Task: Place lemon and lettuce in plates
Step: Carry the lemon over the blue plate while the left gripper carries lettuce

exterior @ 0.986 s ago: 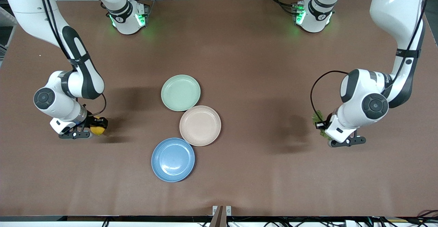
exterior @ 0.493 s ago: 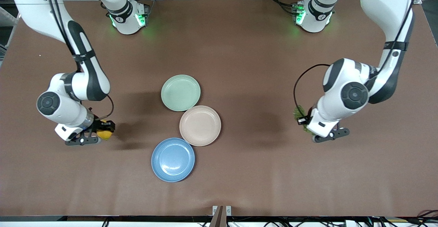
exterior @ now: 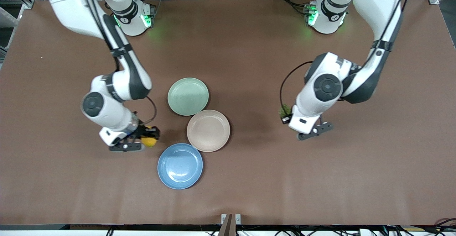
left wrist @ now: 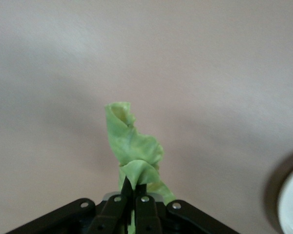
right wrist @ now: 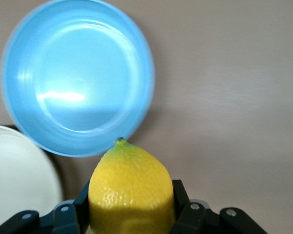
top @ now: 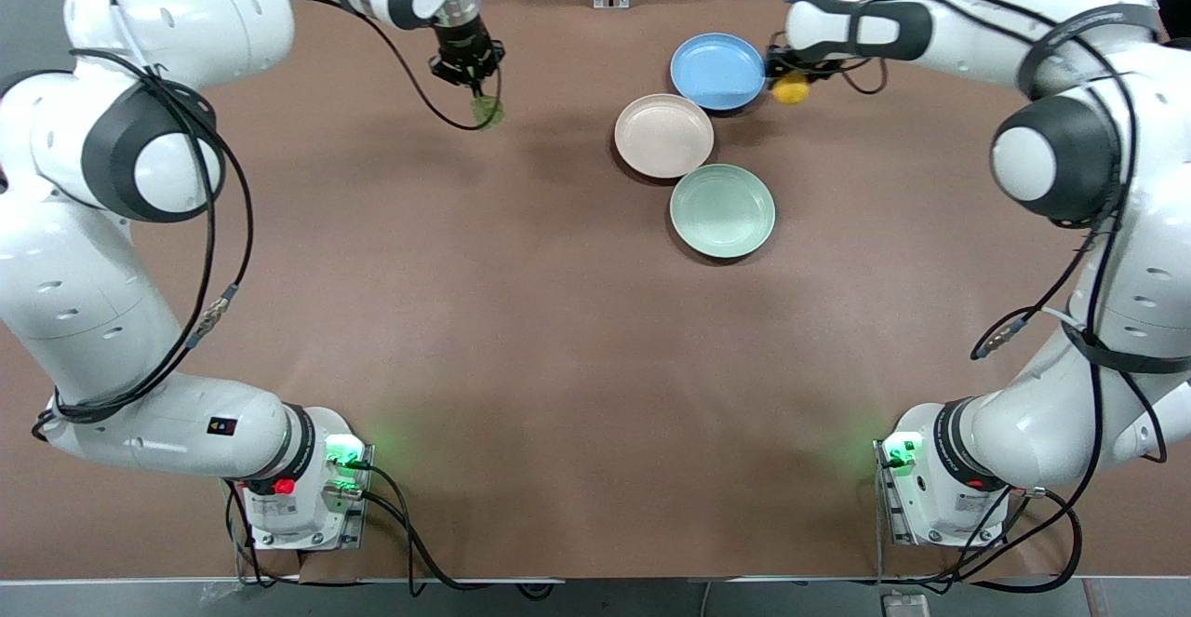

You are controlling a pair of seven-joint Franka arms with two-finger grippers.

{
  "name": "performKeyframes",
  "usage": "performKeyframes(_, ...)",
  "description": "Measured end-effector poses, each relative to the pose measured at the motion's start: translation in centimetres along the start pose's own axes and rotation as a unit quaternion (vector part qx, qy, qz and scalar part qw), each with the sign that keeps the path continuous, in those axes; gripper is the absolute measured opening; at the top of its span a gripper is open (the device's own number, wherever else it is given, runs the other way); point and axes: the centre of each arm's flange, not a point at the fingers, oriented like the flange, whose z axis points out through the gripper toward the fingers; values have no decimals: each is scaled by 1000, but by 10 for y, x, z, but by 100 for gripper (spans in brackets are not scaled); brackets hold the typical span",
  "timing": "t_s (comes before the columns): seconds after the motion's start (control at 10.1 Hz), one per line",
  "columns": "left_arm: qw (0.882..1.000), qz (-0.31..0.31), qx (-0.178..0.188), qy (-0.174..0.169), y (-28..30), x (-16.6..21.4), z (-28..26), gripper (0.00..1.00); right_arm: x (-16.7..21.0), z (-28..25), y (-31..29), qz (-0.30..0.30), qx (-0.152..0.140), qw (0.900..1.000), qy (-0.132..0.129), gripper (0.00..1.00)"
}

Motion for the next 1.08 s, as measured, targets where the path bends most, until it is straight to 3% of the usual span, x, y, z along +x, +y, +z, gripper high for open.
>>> performKeyframes(0.39,1000,3,-24,-1,64,-34,12,4,17,37,-60,11,3,1000,29,67)
performKeyframes(0.69,997,-14,-73,11,103,-48,28,4,24,64,-69,5,15,997,81,67)
performKeyframes(1.08,989,-55,-132,25,135,-72,37,4,31,89,-67,0,6,995,103,67)
